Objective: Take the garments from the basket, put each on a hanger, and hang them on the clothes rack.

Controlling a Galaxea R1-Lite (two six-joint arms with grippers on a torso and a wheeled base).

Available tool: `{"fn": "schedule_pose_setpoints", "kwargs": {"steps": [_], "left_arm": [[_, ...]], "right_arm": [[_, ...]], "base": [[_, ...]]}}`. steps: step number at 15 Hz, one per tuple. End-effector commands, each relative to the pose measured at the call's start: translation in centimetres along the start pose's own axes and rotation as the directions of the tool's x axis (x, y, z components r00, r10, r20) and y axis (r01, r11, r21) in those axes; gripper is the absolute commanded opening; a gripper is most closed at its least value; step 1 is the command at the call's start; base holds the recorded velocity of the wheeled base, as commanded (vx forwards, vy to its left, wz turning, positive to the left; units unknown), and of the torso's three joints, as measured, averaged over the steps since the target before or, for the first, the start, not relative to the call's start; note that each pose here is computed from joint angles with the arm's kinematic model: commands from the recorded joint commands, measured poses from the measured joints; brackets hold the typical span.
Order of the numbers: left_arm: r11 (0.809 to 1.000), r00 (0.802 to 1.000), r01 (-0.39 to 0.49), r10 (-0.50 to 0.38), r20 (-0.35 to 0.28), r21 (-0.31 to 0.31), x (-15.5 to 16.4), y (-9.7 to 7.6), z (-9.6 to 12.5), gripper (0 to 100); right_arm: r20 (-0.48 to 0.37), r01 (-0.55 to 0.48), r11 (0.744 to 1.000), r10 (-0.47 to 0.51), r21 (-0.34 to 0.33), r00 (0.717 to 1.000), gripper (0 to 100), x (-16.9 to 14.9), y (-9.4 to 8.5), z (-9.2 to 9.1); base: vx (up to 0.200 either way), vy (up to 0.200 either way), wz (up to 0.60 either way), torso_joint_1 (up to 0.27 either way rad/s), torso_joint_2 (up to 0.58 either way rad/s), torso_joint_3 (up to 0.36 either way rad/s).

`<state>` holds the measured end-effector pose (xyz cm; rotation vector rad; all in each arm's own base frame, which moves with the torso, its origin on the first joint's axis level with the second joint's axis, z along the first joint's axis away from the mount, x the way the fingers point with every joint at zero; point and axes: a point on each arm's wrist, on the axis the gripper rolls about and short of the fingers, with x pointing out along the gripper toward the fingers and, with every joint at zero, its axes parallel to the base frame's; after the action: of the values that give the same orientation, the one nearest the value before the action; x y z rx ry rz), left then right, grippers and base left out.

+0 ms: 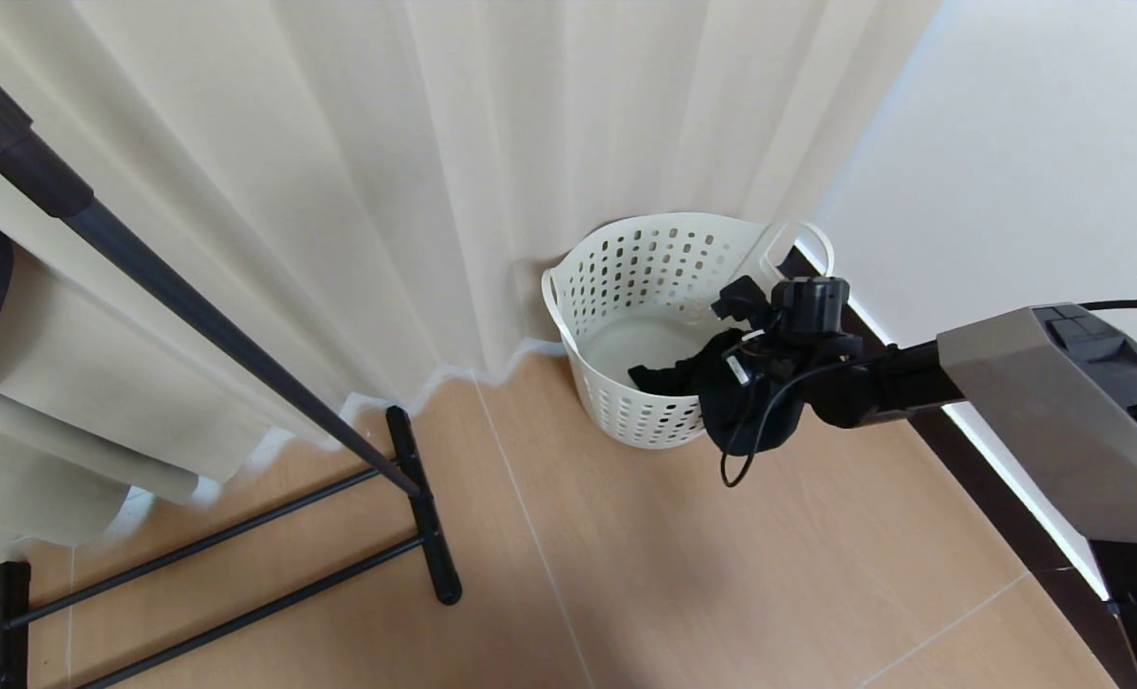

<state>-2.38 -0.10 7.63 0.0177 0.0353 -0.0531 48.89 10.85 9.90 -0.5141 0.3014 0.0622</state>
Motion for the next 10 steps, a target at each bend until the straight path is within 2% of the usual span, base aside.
{"fn": "schedule_pose_setpoints", "kwargs": {"steps": [1,2,4,5,8,9,10], "left_arm": [[1.000,1.000,-0.001,0.001,0.000,0.000,0.0,0.0,0.0,100],[1.000,1.000,-0.001,0.001,0.000,0.000,0.0,0.0,0.0,100],[1.000,1.000,0.001,-0.001,0.000,0.000,0.0,0.0,0.0,100],[1.000,1.000,-0.001,0.001,0.000,0.000,0.0,0.0,0.0,100],[1.000,1.000,-0.001,0.001,0.000,0.005,0.0,0.0,0.0,100],[1.000,1.000,-0.001,0.001,-0.001,0.006,0.0,0.0,0.0,100],[1.000,1.000,-0.001,0.001,-0.001,0.006,0.0,0.0,0.0,100]], "right_arm": [[0.036,-0.006,1.000,0.005,0.027,0.999,0,-3.9,-1.0,2.4],[0.066,-0.015,0.998,0.011,0.061,0.998,0,-8.1,-1.9,3.7],[0.121,-0.021,0.993,0.007,0.117,0.993,0,-12.4,-2.9,5.3],[0.165,-0.044,0.989,0.020,0.139,0.986,0,-16.6,-3.4,6.3],[0.248,-0.081,0.987,0.044,0.138,0.968,0,-25.1,-4.6,6.3],[0.291,-0.109,0.985,0.066,0.134,0.954,0,-28.4,-4.7,6.2],[0.322,-0.131,0.983,0.083,0.128,0.943,0,-30.3,-4.7,6.1]], "base": [[0.000,0.000,0.00,0.000,0.00,0.000],[0.000,0.000,0.00,0.000,0.00,0.000],[0.000,0.000,0.00,0.000,0.00,0.000],[0.000,0.000,0.00,0.000,0.00,0.000],[0.000,0.000,0.00,0.000,0.00,0.000],[0.000,0.000,0.00,0.000,0.00,0.000],[0.000,0.000,0.00,0.000,0.00,0.000]]}}
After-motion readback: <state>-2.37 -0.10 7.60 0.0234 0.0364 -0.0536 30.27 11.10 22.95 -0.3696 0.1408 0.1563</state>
